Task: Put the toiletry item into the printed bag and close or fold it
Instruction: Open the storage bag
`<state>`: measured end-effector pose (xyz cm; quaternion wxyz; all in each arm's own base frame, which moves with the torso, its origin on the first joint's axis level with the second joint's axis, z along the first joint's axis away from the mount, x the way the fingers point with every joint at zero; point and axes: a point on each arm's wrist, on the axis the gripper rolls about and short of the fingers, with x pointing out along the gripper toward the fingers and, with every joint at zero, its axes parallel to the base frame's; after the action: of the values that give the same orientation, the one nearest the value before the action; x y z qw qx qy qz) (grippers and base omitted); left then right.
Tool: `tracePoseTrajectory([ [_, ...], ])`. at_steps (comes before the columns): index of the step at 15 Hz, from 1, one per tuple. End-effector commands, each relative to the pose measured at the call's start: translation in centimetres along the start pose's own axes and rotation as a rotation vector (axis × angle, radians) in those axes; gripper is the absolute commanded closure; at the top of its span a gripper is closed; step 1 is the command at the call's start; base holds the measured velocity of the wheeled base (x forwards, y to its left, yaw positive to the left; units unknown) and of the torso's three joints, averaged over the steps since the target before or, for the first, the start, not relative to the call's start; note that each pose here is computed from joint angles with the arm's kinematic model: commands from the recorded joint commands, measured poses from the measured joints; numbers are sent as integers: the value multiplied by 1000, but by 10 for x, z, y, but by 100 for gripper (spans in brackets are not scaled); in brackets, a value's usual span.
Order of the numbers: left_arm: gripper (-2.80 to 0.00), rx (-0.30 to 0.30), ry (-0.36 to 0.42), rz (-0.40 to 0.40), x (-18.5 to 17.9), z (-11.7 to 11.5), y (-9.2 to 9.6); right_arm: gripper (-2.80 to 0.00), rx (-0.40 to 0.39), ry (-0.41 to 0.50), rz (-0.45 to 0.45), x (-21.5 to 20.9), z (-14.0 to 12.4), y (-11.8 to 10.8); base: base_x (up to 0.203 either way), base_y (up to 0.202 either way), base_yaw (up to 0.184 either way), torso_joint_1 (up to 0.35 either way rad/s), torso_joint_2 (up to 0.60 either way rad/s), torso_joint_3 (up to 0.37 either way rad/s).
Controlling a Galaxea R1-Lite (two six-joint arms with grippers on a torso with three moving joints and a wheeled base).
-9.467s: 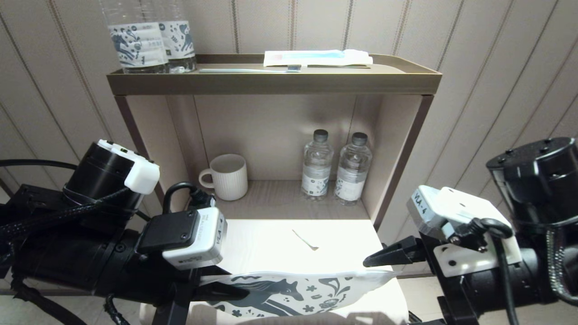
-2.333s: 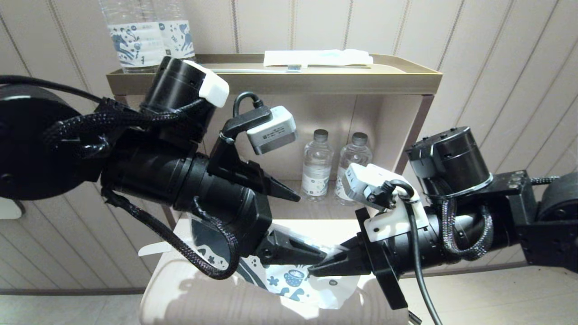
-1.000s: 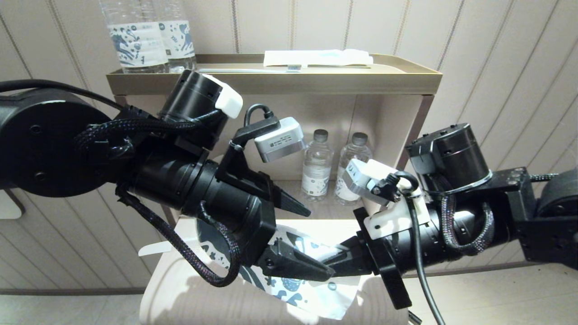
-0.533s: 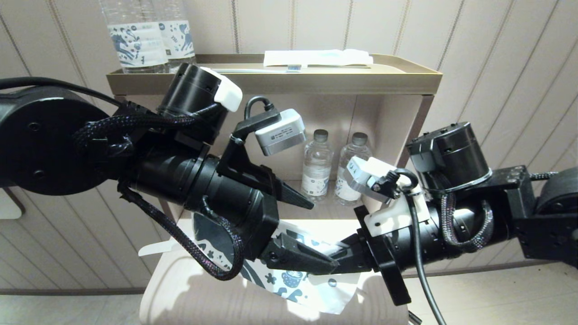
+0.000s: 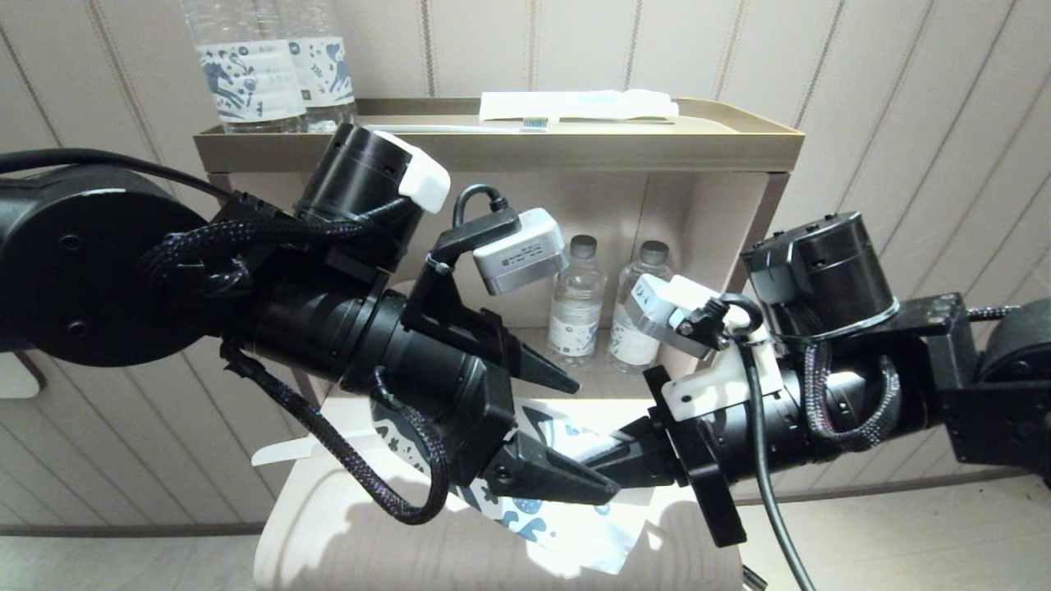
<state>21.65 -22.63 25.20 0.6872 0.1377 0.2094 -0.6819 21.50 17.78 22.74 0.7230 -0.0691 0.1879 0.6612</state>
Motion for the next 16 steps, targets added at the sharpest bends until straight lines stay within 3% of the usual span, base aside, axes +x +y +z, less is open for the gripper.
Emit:
tracePoseTrajectory([
  [1, 0, 1, -7, -1, 2, 0, 0, 0, 1, 0, 5, 0, -1, 0, 0, 0, 0, 0, 0, 0],
  [16, 0, 5, -1, -5, 1, -2, -2, 0, -3, -6, -26, -11, -4, 0, 0, 0, 0, 0, 0, 0],
])
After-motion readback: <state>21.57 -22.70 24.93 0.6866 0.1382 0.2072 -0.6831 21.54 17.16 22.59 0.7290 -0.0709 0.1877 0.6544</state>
